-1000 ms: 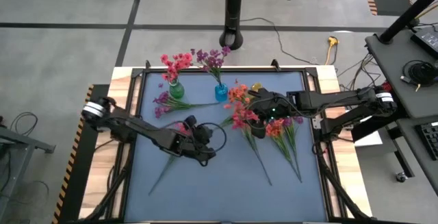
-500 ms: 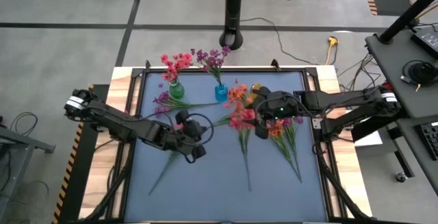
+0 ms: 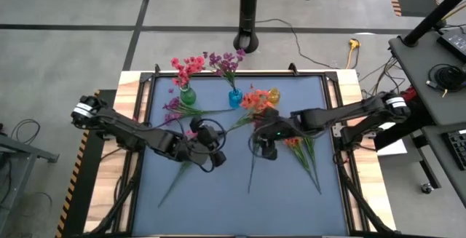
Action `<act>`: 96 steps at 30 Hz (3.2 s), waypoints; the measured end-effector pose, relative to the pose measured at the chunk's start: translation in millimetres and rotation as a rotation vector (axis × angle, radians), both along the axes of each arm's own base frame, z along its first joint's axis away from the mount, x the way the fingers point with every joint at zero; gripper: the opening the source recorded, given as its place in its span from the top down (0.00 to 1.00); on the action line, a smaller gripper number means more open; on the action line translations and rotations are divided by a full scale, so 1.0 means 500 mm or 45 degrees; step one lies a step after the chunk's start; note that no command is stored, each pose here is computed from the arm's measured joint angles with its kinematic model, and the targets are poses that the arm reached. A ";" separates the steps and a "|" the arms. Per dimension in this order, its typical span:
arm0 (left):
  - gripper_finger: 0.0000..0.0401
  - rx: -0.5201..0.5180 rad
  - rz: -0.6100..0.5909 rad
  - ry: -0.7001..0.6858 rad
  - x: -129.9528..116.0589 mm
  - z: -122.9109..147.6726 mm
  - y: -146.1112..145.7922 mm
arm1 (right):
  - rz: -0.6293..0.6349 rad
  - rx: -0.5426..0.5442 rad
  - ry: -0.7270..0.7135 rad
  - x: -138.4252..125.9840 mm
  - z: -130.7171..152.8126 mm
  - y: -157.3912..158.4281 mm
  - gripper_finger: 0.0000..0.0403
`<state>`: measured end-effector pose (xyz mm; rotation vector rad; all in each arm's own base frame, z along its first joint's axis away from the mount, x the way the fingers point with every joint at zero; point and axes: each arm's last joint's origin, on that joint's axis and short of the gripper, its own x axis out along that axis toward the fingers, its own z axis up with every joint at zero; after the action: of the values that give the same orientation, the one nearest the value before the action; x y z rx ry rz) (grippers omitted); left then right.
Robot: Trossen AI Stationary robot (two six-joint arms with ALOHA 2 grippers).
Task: Sort flowers into vase by color
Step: Put the bottom left orange flower into the yellow vase
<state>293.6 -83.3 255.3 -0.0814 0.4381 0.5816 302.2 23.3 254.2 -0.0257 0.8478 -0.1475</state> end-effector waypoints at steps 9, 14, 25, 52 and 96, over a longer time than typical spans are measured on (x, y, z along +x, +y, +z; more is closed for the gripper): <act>0.98 0.004 0.008 0.141 -0.030 -0.008 0.000 | -0.089 -0.038 0.196 -0.033 -0.013 0.000 0.49; 0.98 -0.025 0.024 0.238 -0.058 -0.011 0.001 | -0.052 -0.022 0.111 -0.054 0.023 0.011 0.49; 0.98 -0.136 0.027 0.182 -0.092 0.019 -0.017 | 0.032 0.005 -0.192 -0.082 0.080 0.033 0.49; 0.98 -0.120 -0.142 0.055 -0.107 0.196 -0.066 | -0.121 -0.008 -0.157 -0.050 -0.130 -0.023 0.49; 0.98 -0.236 -0.084 -0.014 -0.102 0.072 -0.081 | -0.233 0.011 -0.044 0.028 -0.245 -0.028 0.49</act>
<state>242.8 -124.0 291.4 -0.2458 0.4815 0.4745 316.2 9.4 131.8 0.0622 0.8157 -0.3152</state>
